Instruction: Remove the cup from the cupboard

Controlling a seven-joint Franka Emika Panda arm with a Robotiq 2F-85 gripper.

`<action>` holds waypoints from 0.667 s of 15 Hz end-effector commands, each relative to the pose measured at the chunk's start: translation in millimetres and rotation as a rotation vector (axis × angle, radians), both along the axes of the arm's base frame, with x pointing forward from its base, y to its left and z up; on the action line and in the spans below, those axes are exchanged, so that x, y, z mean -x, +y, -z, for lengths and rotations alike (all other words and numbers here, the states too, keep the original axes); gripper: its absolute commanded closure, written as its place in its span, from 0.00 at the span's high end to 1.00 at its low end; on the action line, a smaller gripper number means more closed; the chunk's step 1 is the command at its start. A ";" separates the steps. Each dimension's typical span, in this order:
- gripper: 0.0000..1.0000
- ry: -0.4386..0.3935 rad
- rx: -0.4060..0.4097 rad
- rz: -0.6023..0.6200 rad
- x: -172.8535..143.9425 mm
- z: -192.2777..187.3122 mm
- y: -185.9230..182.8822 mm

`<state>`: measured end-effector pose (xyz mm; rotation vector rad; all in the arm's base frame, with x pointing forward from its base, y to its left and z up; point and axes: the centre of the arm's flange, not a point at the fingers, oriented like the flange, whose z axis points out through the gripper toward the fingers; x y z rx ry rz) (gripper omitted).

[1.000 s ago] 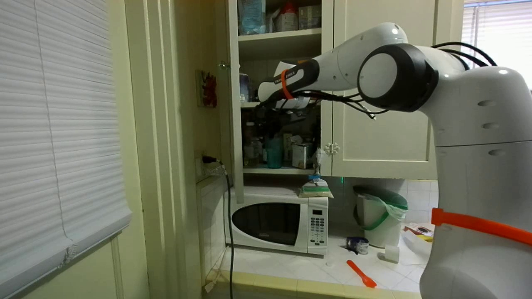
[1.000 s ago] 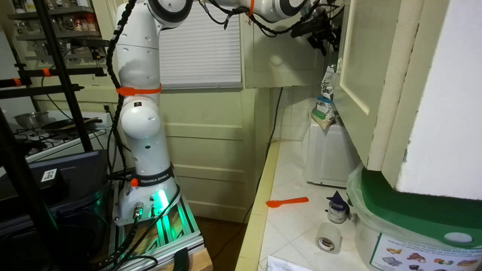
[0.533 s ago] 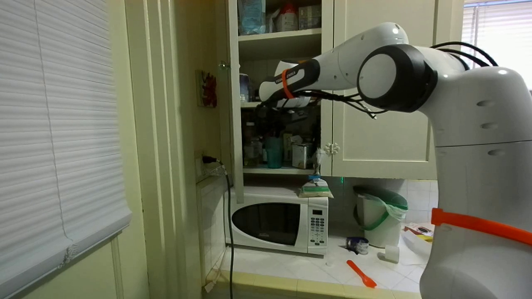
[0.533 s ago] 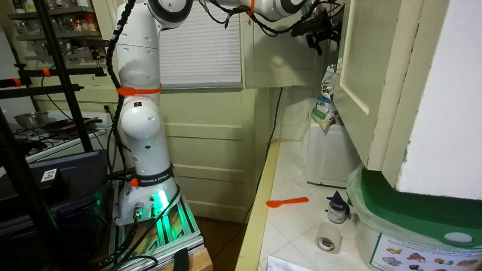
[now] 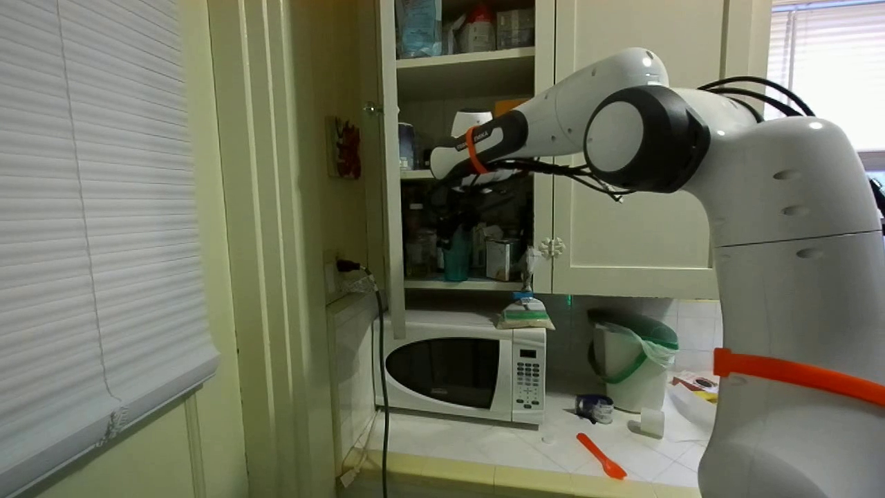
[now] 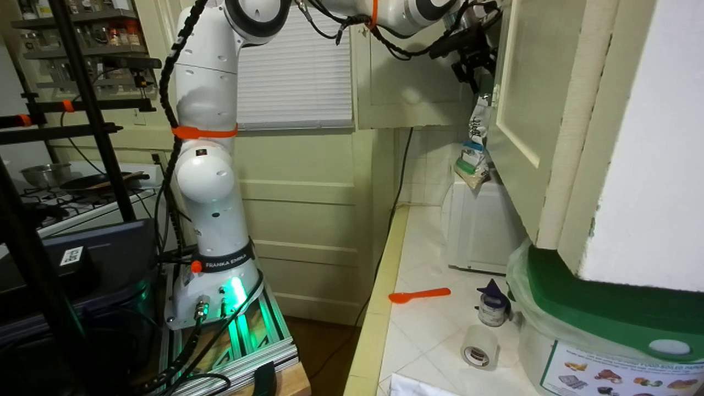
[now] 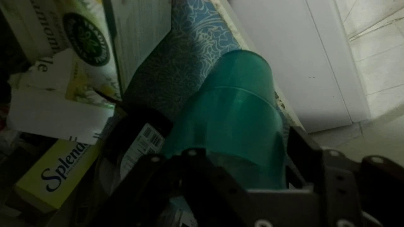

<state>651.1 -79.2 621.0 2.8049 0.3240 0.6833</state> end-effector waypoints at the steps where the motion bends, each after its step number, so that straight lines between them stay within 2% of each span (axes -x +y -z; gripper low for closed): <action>1: 0.37 0.019 0.029 -0.006 -10.2 0.5 -6.4; 6: 0.02 0.019 0.039 -0.013 -9.5 0.3 -5.0; 10: 0.02 0.025 0.050 -0.025 -6.0 -0.3 -3.4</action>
